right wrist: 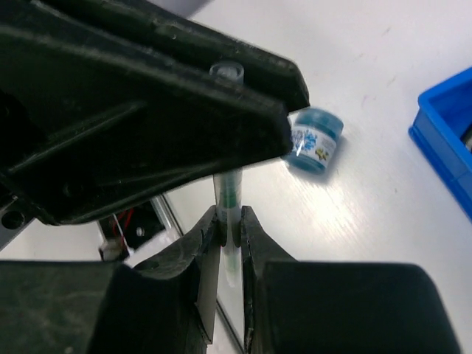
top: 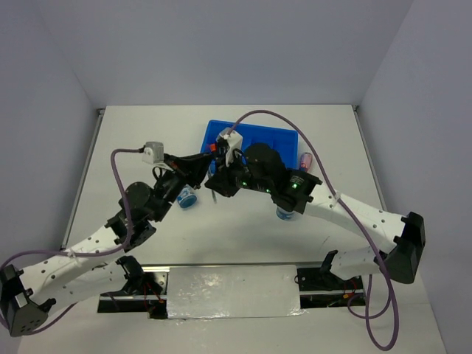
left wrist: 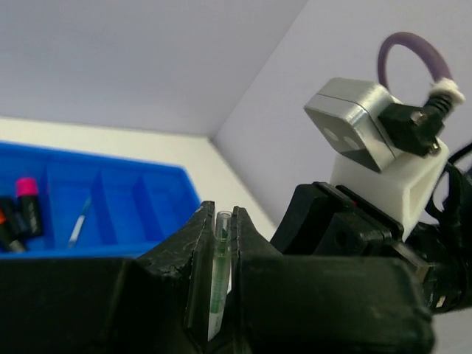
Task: Sort the stationery into containers
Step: Close the pen cap on the pen, then place the pen in the storage box.
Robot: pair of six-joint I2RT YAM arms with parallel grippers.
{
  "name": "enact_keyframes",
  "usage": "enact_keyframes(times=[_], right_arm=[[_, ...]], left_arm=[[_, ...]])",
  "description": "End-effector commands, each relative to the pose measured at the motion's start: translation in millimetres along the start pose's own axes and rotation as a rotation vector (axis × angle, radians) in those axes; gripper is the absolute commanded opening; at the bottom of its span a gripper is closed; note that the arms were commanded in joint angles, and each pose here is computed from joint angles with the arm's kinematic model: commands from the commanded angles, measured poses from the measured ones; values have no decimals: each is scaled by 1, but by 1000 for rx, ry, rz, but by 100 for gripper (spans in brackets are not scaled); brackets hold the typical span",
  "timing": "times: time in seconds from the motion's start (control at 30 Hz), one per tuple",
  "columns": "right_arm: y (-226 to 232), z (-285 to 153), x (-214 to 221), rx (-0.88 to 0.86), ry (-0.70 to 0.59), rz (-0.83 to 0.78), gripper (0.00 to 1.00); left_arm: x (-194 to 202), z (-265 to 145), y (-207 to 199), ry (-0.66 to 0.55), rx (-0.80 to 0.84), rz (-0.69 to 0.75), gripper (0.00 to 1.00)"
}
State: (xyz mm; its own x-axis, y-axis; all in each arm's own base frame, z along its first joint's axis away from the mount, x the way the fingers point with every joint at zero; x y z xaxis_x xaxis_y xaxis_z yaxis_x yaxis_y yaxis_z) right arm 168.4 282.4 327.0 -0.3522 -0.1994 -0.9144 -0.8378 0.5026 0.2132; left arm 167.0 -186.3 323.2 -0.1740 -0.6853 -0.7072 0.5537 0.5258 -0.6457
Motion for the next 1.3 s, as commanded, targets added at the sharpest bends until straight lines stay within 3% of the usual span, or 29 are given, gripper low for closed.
enact_keyframes(times=[0.0,0.03,0.07,0.13,0.17,0.23,0.3,0.33,0.47,0.53,0.6,0.63,0.67,0.8,1.03,1.17,1.27], right_arm=[[-8,-27,-74,64,-598,20,0],[-10,-24,-65,65,-581,32,0],[-12,-21,-57,68,-562,48,0],[-20,-13,-37,126,-495,65,0],[-27,-11,-32,157,-473,70,0],[-49,-4,-18,222,-424,104,0],[-67,3,-10,260,-373,151,0],[-82,3,-10,328,-365,176,0],[-130,17,-15,510,-283,289,0],[-153,34,-19,592,-211,317,0],[-183,52,-19,667,-134,359,0],[-193,58,-20,698,-112,383,0],[-215,72,-4,753,-54,436,0],[-247,98,3,810,28,494,0],[-255,119,35,812,75,566,3],[-251,119,44,780,87,579,14],[-249,118,44,765,95,585,42]], left_arm=[[39,-16,13,374,-201,126,21],[18,-4,-2,317,-208,137,31],[13,3,-4,304,-250,154,63],[-18,13,-16,196,-378,156,91],[-28,21,-19,154,-431,161,99],[-73,29,-35,35,-562,157,99],[-87,43,-38,10,-686,193,99],[-114,39,-45,-50,-774,197,99],[-129,34,-38,-47,-843,258,99],[-113,23,-21,51,-822,321,99],[-112,8,-20,74,-727,330,99],[-94,0,-5,157,-715,394,99],[-94,-12,-6,180,-655,382,99],[-67,-44,19,302,-673,409,99],[-49,-60,36,350,-675,402,99],[-43,-56,38,394,-692,411,99],[-40,-55,43,382,-742,388,99]])
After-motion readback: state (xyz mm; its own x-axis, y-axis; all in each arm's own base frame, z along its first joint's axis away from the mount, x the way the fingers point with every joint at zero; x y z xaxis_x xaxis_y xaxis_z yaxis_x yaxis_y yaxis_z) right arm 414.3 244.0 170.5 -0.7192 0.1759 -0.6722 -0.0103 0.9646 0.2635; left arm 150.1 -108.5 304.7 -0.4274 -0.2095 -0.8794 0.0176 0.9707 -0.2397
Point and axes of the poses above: each gripper's point midway between its finger pads, its own z axis out along the fingers, its own y axis along the line the jaws close on, x = y × z, the point moved 10 cm from there along -z, back along the fingers, and after that the axes turned 6 degrees about -z, right-handed, at the moved point
